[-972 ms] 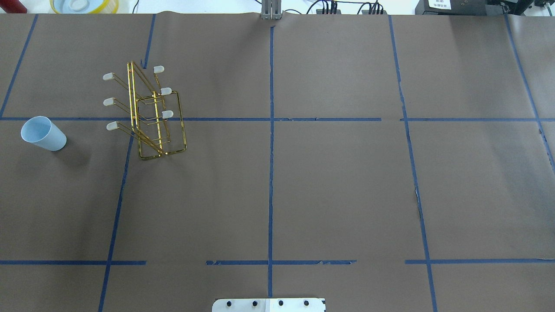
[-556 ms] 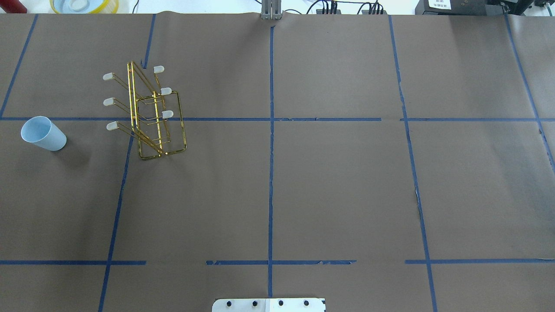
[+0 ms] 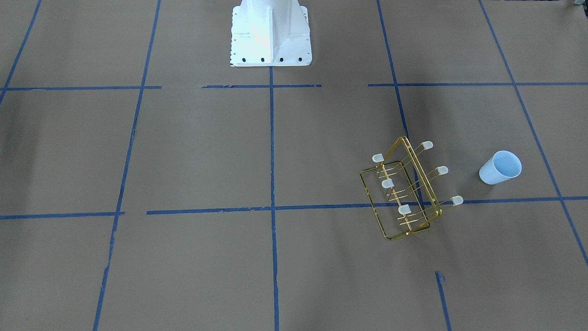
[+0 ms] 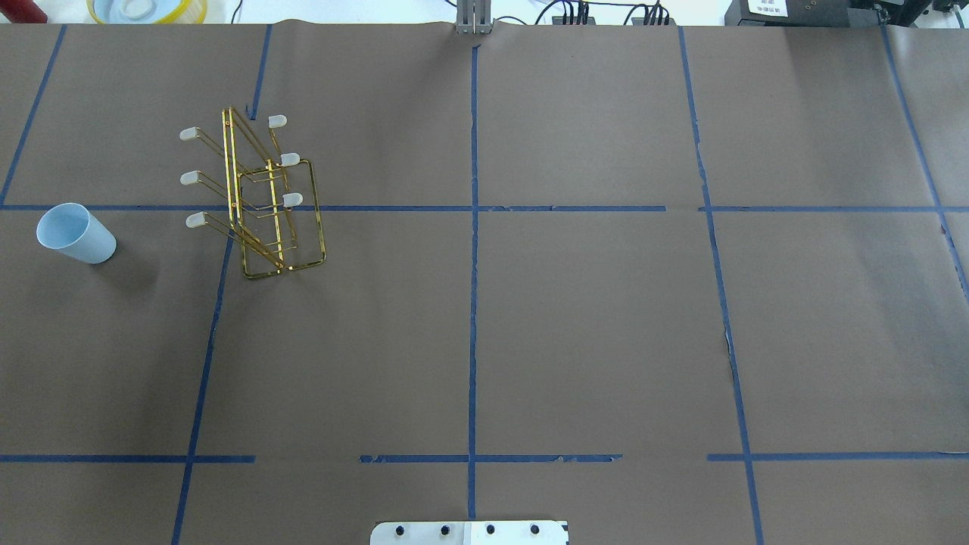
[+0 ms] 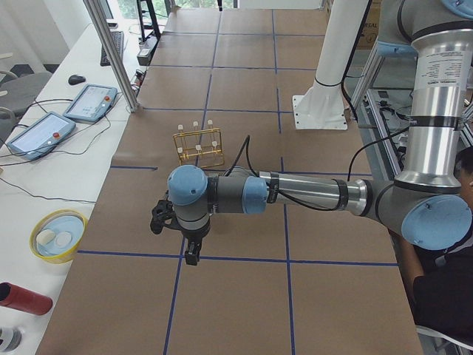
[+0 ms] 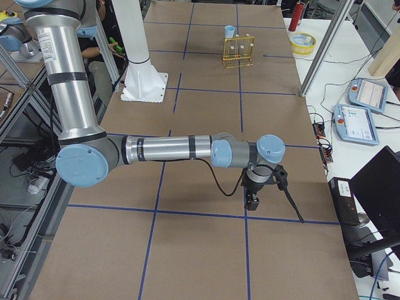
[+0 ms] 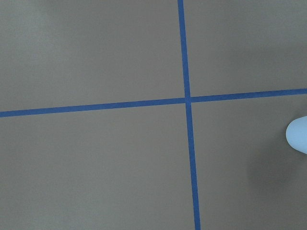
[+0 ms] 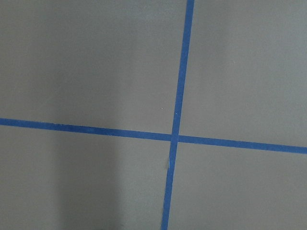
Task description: Hang cup on cup holder
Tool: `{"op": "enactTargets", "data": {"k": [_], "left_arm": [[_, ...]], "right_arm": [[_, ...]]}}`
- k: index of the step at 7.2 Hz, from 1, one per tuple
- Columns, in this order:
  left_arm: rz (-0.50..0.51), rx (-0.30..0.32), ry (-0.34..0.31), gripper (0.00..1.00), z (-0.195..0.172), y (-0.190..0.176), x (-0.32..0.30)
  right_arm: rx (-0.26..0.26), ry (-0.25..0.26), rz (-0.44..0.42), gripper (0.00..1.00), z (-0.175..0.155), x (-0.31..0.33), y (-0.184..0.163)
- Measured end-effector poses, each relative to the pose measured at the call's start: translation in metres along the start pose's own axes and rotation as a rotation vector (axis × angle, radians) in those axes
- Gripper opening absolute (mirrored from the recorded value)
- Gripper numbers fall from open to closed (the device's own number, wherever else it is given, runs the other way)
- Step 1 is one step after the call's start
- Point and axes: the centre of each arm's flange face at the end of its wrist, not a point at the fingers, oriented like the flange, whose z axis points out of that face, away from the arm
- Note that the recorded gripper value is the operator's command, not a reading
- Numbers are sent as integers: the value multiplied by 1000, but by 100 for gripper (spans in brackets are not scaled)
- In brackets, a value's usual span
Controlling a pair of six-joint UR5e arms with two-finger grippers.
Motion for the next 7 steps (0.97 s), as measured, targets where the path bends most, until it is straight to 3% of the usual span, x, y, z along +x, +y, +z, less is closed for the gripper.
{"op": "enactTargets", "data": {"k": [2,5,7], "left_arm": [[25,53,-5,100,-18,-13,17],[7,228,20,100,-39,-31,44],[6,277,39,100,-40,-39,89]], "right_arm": [[0,0,0,100,0,0,0],[-1,0,0,100,0,0,0],[0,0,0,100,0,0,0]]}}
